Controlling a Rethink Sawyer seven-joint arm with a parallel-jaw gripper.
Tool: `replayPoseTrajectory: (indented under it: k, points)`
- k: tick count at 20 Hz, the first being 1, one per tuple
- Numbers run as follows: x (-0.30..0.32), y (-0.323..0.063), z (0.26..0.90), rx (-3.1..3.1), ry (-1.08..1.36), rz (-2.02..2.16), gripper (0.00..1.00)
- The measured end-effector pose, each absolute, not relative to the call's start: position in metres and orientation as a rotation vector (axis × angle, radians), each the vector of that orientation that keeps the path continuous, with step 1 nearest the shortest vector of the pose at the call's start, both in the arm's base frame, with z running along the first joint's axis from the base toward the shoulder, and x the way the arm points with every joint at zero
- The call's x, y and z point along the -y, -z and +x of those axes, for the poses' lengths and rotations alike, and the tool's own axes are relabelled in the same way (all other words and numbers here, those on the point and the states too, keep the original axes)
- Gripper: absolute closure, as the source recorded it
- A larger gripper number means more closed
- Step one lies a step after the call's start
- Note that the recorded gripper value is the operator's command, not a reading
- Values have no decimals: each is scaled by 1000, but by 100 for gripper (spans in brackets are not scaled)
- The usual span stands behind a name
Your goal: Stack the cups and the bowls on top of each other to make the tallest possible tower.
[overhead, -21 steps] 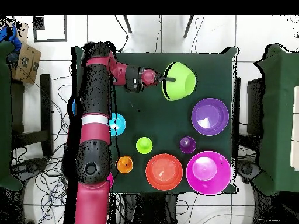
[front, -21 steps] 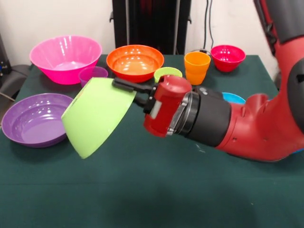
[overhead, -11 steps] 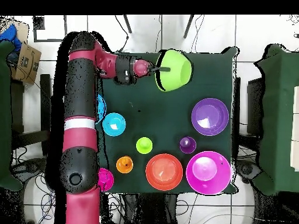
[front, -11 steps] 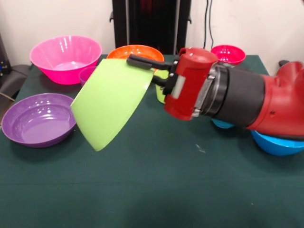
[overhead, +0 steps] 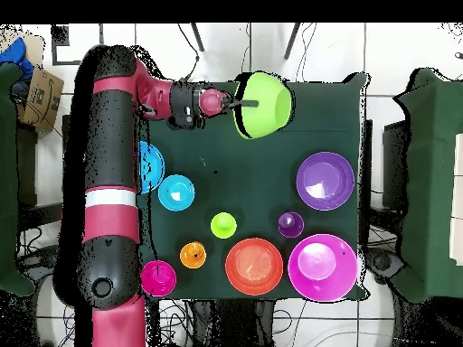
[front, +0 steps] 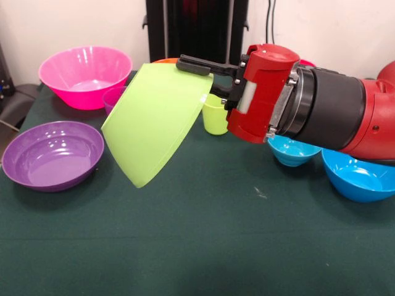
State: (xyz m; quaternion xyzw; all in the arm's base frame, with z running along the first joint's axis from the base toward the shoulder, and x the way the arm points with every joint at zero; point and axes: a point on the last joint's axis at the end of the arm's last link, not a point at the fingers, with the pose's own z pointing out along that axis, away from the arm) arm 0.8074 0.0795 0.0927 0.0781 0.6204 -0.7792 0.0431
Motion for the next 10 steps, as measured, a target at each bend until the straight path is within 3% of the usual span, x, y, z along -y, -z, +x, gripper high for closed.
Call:
replayPoseTrajectory:
  k: [10]
  points:
    - [-66,-95,802,-1948,2359,227,100]
